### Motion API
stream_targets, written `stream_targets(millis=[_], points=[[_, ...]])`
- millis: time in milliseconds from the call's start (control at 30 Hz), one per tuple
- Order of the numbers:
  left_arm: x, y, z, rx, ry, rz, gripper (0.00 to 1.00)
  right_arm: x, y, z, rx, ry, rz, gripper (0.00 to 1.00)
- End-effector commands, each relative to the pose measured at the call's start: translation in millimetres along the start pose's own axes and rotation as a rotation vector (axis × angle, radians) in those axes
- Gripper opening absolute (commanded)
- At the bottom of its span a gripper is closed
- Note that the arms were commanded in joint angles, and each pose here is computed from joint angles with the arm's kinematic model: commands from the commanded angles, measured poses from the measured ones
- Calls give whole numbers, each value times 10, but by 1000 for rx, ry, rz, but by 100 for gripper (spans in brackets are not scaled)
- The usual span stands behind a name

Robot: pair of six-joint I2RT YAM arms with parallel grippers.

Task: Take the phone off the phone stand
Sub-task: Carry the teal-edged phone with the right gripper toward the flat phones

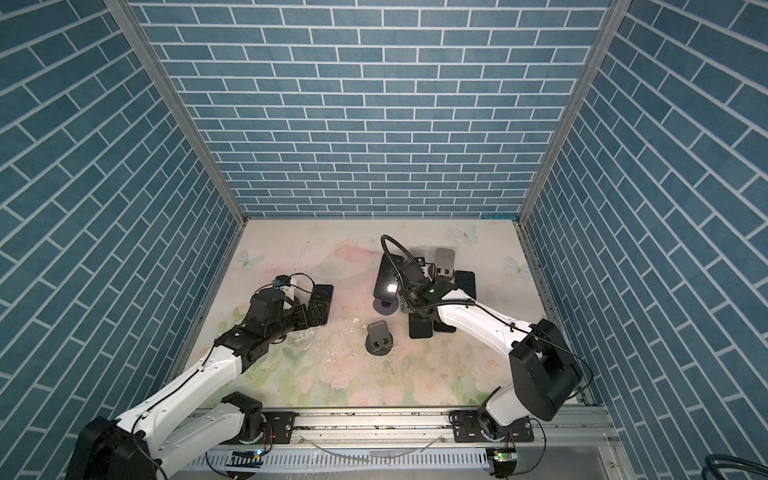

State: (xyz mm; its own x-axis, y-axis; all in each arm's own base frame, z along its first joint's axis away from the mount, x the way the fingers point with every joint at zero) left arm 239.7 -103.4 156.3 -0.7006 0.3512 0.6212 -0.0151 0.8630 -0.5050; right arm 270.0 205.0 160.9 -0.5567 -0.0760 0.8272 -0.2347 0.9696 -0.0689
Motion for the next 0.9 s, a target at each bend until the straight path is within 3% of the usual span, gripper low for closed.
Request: stream_targets(millis=[0,867], points=[[-17,28,27,-6,12,-22,100,-140,66,12,-49,27,-39,58],[-36,70,28,-30,8,-56,100,-819,-10,-37,-78,168,-6,63]])
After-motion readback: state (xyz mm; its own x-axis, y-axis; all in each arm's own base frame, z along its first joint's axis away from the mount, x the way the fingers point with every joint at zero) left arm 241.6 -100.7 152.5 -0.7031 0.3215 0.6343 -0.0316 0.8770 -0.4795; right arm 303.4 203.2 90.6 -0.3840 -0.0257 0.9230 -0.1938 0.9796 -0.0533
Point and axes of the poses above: each gripper's point midway between its finger pads, its own x axis back along the fingers, its own y axis along the line the jaws close on, z = x × y, the point moved 6 cm from there along x, back along the fingers, and after that the axes turned 8 degrees about x, right-handed, at the moved point
